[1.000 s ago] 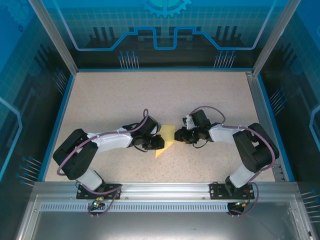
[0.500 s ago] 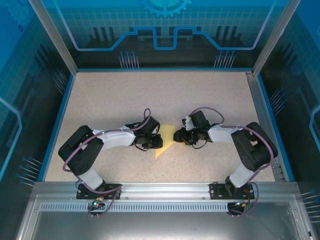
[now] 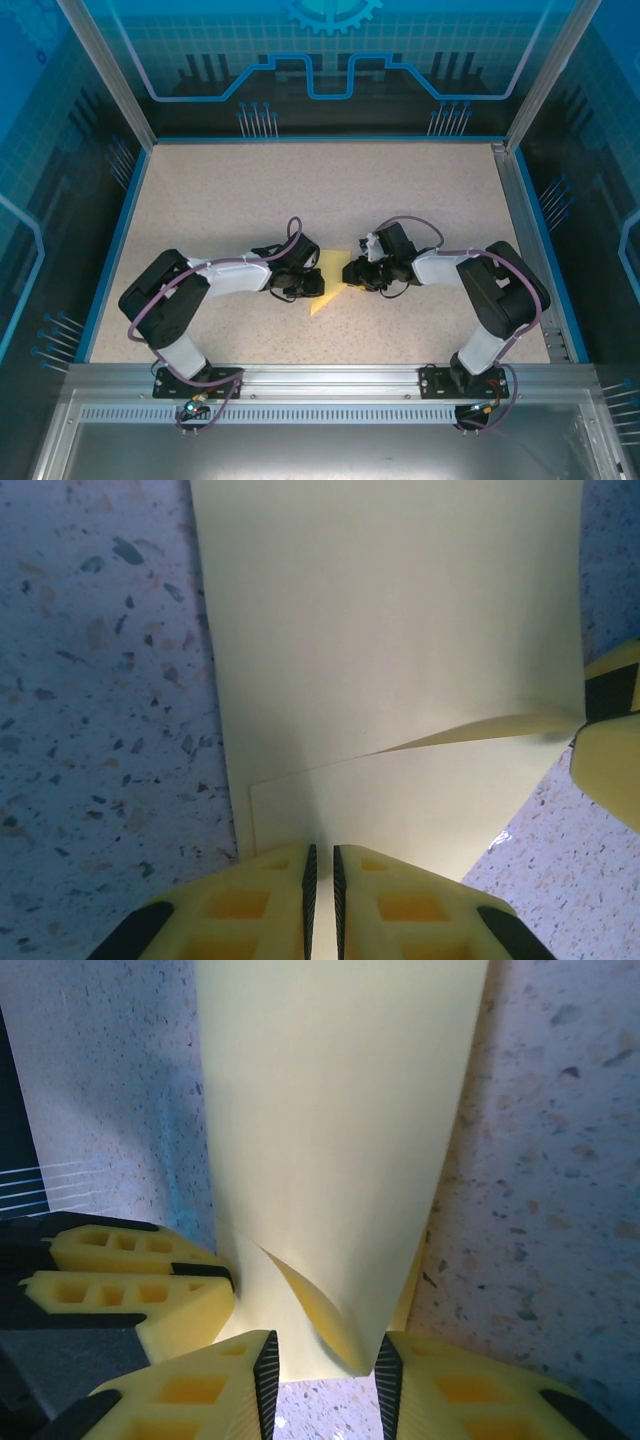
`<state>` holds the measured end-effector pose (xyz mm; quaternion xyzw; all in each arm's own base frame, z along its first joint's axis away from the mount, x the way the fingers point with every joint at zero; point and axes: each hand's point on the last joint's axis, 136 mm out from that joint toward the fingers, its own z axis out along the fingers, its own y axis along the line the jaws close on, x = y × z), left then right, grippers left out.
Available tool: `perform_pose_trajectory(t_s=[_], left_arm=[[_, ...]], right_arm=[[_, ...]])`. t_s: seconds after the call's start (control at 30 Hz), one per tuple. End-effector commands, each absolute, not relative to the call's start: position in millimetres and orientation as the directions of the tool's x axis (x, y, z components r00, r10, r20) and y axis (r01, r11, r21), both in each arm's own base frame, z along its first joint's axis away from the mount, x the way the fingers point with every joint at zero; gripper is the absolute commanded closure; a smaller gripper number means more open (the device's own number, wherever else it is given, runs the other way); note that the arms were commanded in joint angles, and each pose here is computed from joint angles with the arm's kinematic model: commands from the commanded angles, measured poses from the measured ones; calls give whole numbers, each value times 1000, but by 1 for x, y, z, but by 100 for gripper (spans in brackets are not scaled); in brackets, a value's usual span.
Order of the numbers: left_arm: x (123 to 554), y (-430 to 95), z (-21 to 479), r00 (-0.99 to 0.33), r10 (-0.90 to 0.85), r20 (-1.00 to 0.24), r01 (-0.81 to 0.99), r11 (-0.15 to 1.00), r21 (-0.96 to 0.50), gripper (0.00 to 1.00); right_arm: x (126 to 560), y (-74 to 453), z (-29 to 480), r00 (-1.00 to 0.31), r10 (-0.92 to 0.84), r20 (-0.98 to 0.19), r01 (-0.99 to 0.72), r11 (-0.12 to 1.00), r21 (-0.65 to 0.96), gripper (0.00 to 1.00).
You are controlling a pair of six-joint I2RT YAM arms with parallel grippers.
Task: Fold a paper plane with a square sheet of paper (pick it up from the middle)
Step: Third fold the triangle at the center of the table, then fourth fold the wing at the center of the table.
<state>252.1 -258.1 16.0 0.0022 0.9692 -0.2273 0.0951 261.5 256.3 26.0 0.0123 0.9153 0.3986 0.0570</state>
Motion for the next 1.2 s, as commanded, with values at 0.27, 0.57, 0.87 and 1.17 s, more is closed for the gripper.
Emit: perform_pose_trajectory(t_s=[0.27,0.57,0.87,1.17], left_arm=[[254,-260,30,-975,-21,-221,87,880,-467,79],[244,-258,52,-959,24,-283,160,869,-468,62],[219,-263,45,-926,162,-341,269,917,-294,50],[219,-267,34,-875,251,-415,319,942,-103,49]], right_arm=[[260,270,32,-996,17,-91,-57,661,748,72],[261,274,34,-996,11,-87,-58,666,744,81],[260,273,39,-996,14,-87,-55,668,742,80],[260,276,49,-996,9,-93,-65,653,755,79]])
